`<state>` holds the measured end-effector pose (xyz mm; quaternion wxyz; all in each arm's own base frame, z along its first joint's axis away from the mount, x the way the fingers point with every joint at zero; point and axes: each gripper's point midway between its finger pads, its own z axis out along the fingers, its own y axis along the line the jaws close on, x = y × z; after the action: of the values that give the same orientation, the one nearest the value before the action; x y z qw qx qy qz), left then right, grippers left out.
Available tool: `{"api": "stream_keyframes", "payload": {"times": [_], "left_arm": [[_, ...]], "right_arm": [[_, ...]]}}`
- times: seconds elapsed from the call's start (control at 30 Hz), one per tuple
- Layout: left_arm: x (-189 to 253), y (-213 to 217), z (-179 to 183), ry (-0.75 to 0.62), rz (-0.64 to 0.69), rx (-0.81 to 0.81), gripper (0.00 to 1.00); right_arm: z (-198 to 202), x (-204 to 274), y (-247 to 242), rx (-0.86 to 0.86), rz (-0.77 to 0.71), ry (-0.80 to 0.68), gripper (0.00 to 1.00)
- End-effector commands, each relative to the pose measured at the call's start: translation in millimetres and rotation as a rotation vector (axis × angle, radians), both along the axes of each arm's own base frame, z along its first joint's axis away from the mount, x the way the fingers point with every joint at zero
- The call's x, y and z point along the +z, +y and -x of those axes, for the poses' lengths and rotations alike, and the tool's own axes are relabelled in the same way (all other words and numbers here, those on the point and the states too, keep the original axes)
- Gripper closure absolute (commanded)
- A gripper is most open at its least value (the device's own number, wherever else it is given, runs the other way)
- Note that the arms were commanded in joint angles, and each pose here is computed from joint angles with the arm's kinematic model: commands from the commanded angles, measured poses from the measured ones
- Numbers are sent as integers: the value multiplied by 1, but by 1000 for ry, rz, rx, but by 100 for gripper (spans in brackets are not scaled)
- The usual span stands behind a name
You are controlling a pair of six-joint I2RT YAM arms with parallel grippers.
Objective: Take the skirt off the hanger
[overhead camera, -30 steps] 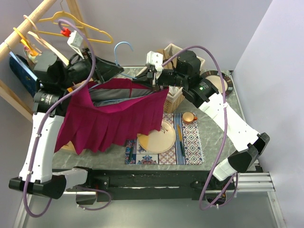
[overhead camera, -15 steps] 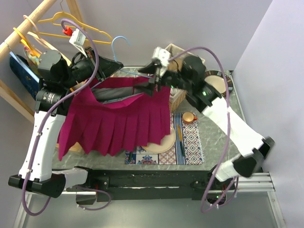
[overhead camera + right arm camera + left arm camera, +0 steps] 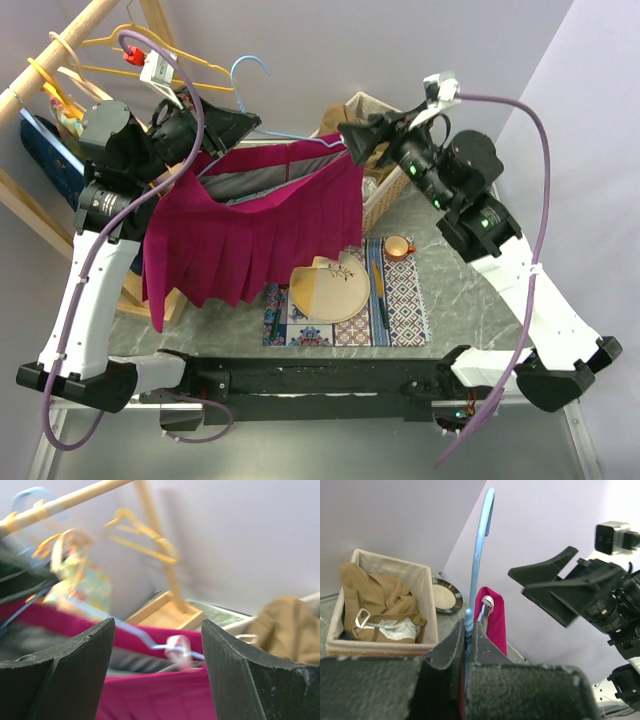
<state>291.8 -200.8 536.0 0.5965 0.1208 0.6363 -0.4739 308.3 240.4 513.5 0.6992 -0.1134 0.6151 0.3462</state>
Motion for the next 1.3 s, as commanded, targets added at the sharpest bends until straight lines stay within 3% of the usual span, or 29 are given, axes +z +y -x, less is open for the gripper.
{"api": "stream_keyframes", "payload": {"times": [0.0, 0.4, 0.53, 0.6, 0.67, 1.03, 1.27], "left_arm": [[64, 9, 21, -194, 97, 38, 99], [63, 9, 19, -208, 80, 71, 99], [62, 12, 18, -212, 75, 97, 99], [64, 15, 21, -222, 75, 106, 99], [66, 17, 24, -229, 77, 115, 99], [71, 32, 39, -256, 64, 179, 99], [86, 45, 50, -289, 79, 234, 99]], "right_arm": [[-34, 4, -31, -181, -38, 77, 25], [-47, -33, -4, -11, 2, 144, 38], [-57, -44, -4, -32, 6, 168, 71], [-57, -44, -1, -20, 13, 164, 81], [-60, -44, -1, -31, 17, 162, 100], [-109, -65, -29, -172, 60, 169, 100], [-125, -71, -27, -152, 83, 170, 100]]}}
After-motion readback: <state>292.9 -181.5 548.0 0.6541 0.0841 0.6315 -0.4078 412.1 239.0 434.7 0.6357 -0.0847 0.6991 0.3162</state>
